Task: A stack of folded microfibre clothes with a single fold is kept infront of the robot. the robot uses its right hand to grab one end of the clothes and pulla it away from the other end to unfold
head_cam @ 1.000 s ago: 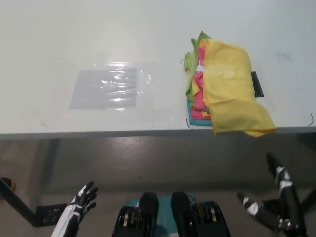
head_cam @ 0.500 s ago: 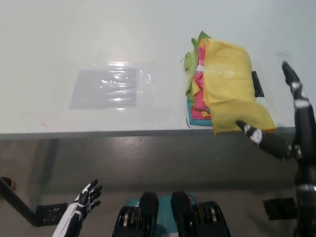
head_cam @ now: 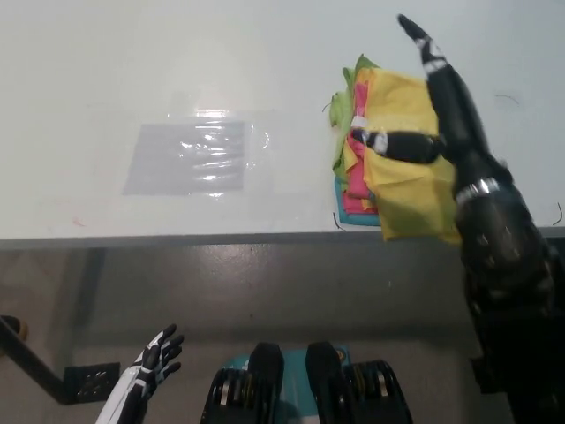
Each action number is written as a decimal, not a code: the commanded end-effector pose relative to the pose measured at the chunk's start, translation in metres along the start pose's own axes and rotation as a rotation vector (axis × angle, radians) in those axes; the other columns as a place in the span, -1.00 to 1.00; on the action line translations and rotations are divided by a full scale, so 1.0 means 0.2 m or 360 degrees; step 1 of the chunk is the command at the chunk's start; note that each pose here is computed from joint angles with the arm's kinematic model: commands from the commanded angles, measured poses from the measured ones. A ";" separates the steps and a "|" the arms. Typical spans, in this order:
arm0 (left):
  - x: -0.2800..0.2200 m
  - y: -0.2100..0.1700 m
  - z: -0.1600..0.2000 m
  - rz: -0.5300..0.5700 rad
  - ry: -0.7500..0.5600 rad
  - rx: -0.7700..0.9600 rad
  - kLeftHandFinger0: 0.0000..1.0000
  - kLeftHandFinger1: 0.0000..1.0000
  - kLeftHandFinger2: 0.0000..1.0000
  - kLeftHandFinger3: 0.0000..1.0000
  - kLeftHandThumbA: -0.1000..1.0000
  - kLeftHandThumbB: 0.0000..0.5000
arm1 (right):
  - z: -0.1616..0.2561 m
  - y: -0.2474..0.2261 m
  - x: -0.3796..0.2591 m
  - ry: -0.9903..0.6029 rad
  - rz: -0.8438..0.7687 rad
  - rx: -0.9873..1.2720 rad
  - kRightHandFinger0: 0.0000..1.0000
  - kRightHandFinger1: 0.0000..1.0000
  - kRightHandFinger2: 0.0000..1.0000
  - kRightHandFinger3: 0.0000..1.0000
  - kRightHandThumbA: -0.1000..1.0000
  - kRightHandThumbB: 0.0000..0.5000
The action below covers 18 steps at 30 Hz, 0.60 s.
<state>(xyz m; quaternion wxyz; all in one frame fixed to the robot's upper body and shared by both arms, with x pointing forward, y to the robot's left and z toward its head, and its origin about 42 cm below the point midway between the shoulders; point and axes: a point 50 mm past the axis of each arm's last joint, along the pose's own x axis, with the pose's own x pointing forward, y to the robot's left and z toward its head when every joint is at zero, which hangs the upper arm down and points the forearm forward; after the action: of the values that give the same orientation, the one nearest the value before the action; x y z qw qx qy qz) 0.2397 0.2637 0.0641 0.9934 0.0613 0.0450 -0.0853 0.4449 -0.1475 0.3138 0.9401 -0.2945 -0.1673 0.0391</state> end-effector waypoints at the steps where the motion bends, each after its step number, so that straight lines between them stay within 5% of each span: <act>1: 0.00 0.02 0.04 -0.0014 -0.0081 0.0059 1.00 1.00 1.00 1.00 0.99 -0.27 | 0.05 0.01 0.17 0.0131 0.0049 0.0005 1.00 1.00 1.00 1.00 1.00 0.23; 18: 0.04 0.04 0.10 -0.0023 -0.0105 0.0102 1.00 1.00 1.00 1.00 0.95 -0.19 | -0.17 0.08 0.44 0.0478 0.0072 -0.0275 1.00 1.00 1.00 1.00 1.00 0.25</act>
<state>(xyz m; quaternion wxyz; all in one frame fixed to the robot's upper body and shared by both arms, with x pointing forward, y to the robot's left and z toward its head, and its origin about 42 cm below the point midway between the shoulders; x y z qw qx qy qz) 0.2432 0.2641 0.0689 0.9929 0.0717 0.0374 -0.0877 0.5279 -0.1382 0.2673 0.9325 -0.3582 0.0244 0.0397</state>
